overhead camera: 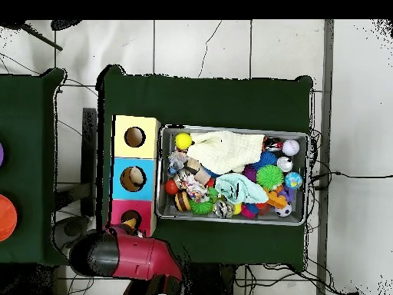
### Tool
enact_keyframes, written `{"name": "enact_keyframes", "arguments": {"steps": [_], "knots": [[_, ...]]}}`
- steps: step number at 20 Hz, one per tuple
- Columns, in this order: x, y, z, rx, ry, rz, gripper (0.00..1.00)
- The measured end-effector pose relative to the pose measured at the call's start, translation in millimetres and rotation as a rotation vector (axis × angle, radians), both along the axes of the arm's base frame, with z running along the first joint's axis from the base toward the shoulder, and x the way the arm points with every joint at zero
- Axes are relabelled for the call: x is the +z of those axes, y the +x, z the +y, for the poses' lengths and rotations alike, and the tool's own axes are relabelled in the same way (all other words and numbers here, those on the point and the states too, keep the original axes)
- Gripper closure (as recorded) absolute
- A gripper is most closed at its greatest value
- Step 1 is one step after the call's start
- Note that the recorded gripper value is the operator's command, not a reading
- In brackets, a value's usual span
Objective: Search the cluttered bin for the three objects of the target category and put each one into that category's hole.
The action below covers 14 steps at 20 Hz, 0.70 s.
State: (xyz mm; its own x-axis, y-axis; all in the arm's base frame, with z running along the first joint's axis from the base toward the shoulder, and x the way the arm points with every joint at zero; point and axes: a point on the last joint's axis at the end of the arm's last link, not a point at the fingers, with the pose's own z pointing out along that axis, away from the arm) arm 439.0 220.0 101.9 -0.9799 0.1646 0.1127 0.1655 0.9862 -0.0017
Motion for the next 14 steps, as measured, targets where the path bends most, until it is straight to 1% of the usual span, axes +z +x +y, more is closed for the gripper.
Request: {"name": "enact_keyframes", "arguments": {"steps": [8, 13, 14], "knots": [[-1.8, -0.7, -1.5, -0.002, -0.002, -0.022, 1.0], [-1.9, -0.6, -1.6, -0.003, -0.002, -0.022, 1.0], [-1.8, -0.3, -1.5, -0.003, -0.001, -0.023, 0.0]]}}
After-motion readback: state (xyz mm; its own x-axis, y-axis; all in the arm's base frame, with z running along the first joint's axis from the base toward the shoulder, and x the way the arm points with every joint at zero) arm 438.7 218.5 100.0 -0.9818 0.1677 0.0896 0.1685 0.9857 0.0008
